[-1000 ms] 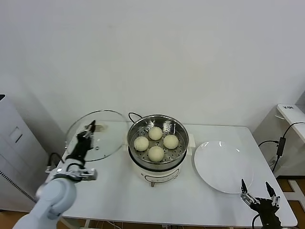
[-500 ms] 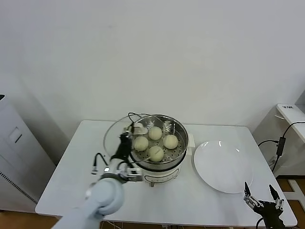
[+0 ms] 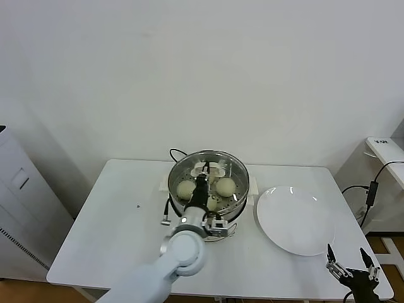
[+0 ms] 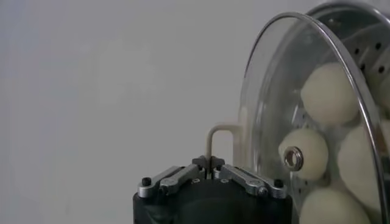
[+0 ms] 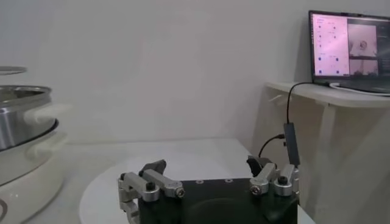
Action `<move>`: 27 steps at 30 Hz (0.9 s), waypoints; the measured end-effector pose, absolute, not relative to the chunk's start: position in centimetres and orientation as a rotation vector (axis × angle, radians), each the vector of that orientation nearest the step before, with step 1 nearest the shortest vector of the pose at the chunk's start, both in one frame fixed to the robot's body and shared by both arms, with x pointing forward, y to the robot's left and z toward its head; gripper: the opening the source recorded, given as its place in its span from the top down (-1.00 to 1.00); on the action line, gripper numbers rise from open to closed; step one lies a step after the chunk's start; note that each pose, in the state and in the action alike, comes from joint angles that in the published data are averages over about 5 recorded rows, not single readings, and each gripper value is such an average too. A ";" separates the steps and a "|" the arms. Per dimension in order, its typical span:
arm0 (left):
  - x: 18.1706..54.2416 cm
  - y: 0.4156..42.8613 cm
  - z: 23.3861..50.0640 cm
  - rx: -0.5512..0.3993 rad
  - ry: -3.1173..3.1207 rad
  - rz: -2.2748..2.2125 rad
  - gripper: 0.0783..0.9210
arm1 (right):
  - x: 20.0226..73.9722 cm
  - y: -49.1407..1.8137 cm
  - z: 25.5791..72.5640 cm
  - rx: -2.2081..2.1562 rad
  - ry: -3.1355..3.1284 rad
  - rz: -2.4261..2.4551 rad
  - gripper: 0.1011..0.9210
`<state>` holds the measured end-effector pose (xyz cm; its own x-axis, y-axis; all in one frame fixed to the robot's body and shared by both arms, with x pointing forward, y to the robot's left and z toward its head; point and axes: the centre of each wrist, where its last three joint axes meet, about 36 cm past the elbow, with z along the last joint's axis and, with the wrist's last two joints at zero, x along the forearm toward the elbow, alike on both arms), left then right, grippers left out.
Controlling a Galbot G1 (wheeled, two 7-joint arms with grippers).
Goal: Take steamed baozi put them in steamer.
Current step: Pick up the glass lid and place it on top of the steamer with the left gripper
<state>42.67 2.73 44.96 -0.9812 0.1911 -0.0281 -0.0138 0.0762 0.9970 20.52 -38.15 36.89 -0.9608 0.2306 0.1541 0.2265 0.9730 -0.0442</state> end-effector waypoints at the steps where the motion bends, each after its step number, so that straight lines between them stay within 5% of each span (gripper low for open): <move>1: 42.8 2.5 44.8 0.180 2.183 2.035 0.95 | 20.5 -38.2 36.9 -0.346 -2.963 0.039 -0.76; 22: 44.5 1.9 41.9 0.134 2.129 2.122 0.95 | 20.3 -38.4 36.9 -0.348 -2.977 0.033 -0.76; 27: 44.0 2.2 41.7 0.145 2.148 2.109 0.79 | 20.4 -38.4 37.0 -0.343 -2.983 0.034 -0.76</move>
<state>44.02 2.15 41.71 -0.9873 0.1571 -0.0234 -0.0205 0.0200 0.9996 20.40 -38.36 37.01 -0.9644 0.2274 0.1352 0.2243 0.9738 -0.0379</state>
